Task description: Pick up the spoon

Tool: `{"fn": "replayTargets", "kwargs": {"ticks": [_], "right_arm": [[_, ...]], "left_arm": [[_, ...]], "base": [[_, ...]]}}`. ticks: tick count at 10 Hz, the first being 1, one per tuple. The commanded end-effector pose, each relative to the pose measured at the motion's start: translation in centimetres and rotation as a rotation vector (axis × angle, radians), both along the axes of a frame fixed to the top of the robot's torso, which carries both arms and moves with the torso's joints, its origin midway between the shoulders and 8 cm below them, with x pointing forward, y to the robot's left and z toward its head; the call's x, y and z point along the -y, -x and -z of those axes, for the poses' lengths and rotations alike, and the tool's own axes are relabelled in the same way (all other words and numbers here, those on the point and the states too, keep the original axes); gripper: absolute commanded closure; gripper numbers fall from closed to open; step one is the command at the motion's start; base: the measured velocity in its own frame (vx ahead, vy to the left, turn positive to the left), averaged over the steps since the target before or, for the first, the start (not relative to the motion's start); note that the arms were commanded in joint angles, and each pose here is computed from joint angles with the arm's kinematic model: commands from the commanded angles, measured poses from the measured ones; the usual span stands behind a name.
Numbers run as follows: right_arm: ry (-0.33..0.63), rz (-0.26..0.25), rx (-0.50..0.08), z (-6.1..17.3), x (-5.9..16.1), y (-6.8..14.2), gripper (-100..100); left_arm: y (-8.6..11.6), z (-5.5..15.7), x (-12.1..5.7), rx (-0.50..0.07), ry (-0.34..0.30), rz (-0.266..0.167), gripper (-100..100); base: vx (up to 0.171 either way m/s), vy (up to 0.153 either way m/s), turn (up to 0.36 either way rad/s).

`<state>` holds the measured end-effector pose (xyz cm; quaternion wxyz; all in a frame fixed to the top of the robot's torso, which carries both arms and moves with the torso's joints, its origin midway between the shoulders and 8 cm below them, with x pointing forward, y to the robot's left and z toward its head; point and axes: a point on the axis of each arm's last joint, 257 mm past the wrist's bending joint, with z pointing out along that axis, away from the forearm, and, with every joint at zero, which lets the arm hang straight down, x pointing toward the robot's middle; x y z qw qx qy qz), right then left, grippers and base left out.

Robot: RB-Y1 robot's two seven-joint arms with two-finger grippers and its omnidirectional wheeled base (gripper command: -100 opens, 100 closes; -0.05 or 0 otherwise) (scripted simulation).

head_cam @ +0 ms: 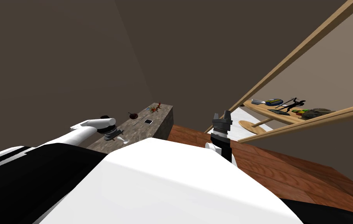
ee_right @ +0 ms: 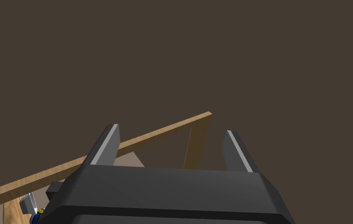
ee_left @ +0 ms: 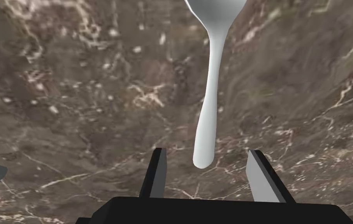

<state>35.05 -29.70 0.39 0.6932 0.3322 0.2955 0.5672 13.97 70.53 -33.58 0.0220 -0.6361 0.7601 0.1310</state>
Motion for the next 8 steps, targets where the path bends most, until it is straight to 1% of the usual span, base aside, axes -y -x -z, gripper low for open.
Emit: {"fn": "replayTargets", "kwargs": {"ticks": [1,4,5,6,7,8], "right_arm": [[0.000,0.000,0.000,0.0,0.0,0.0,0],[0.000,0.000,0.000,0.0,0.0,0.0,0],[0.000,0.000,0.000,0.0,0.0,0.0,0],[0.000,0.000,0.000,0.0,0.0,0.0,0],[0.000,0.000,0.000,0.0,0.0,0.0,0],[0.000,0.000,0.000,0.0,0.0,0.0,0]], "left_arm": [[0.0,0.0,0.0,0.000,0.000,0.000,100],[0.0,0.0,0.0,0.000,0.000,0.000,100],[0.0,0.0,0.0,0.000,0.000,0.000,0],[-1.2,-1.5,-0.9,0.014,-0.032,0.027,-100],[-2.2,-2.2,-1.1,0.024,-0.044,0.050,-100],[-2.9,-2.5,-0.8,0.039,-0.041,0.062,-100]], "base": [[0.000,0.000,0.000],[0.000,0.000,0.000],[0.000,0.000,0.000],[-0.018,-0.008,-0.014],[-0.047,-0.013,-0.006],[-0.071,-0.025,0.025]]}}
